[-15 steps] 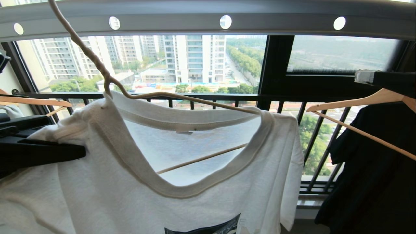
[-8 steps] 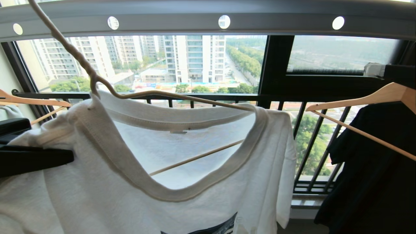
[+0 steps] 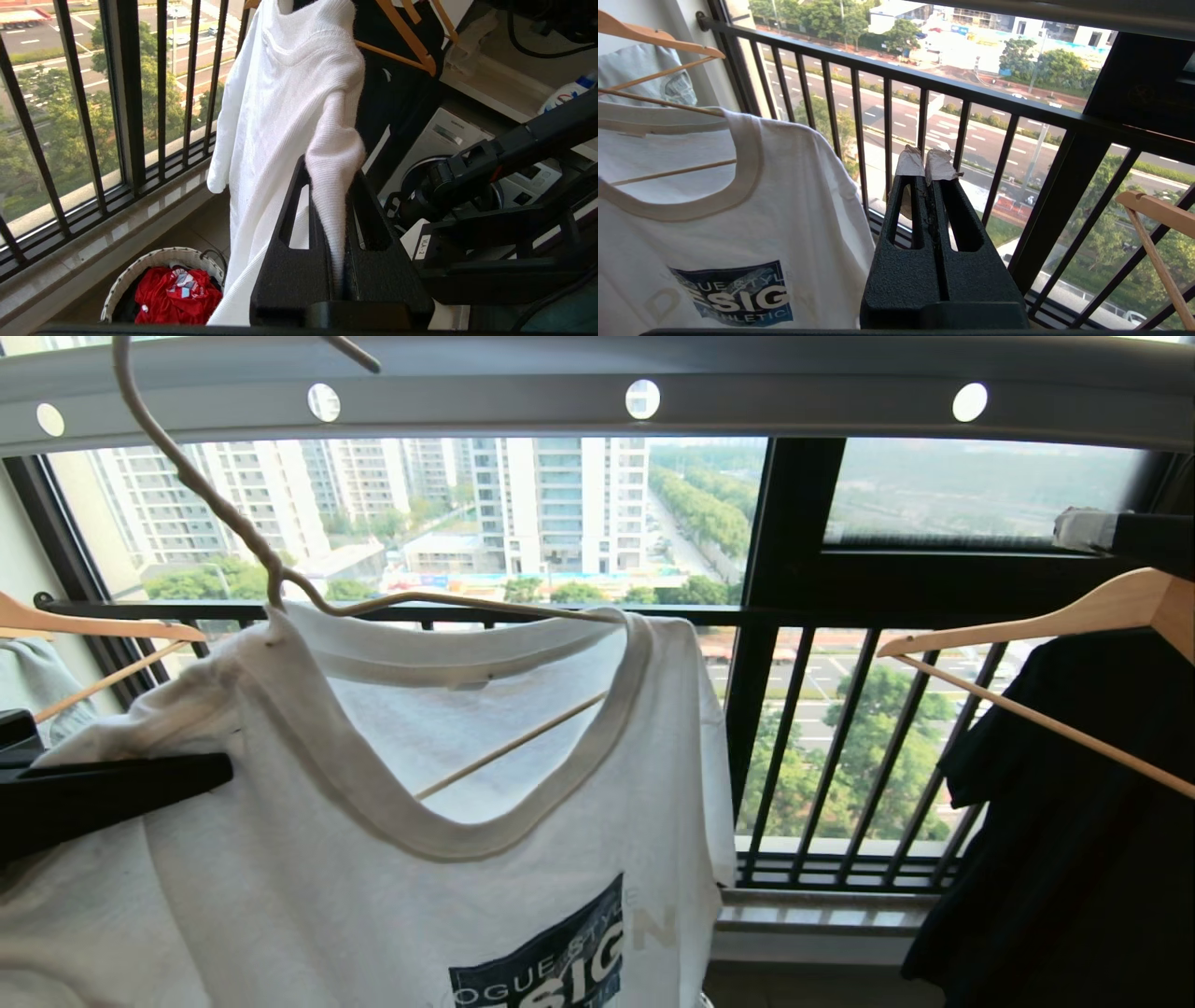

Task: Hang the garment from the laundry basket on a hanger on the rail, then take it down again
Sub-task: Hang the clothes rack on the clothesline

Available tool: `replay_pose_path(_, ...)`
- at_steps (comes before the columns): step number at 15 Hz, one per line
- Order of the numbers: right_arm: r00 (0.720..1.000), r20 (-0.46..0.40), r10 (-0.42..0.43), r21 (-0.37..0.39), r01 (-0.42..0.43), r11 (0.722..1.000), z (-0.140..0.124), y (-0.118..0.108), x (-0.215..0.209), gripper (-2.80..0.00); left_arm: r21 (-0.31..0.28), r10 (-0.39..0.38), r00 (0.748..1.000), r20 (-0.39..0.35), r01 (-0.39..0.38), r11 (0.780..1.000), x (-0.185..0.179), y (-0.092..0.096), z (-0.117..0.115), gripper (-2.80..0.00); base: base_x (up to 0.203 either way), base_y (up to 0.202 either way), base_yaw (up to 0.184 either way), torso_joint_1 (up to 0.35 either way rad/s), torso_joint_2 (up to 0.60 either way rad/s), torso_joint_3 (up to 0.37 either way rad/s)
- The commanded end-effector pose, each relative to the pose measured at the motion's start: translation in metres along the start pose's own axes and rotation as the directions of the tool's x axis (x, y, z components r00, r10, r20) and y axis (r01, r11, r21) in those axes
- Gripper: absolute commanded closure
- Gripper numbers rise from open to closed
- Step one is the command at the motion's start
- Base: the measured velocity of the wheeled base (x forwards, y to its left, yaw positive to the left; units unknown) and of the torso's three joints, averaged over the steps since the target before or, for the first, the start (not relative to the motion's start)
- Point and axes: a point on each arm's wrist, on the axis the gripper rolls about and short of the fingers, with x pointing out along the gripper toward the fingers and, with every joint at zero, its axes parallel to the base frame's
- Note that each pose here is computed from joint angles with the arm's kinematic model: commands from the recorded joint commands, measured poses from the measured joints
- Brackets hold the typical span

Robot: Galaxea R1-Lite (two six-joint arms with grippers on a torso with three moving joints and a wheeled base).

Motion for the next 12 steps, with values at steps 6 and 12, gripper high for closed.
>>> replay_pose_path(6,1.0,0.0,0.0,0.0,0.0,1.0,0.0,0.0,0.0,0.0,0.033,0.155,0.985,0.074,-0.158,0.987,-0.015,-0.026,-0.013,0.0,0.0,0.0,0.0,0.0,0.0,0.0)
replay_pose_path(12,1.0,-0.022,-0.001,0.002,0.001,1.0,-0.002,0.0,0.0,0.0,0.012,0.291,0.95,0.111,-0.294,0.956,-0.021,-0.033,-0.017,0.0,0.0,0.0,0.0,0.0,0.0,0.0)
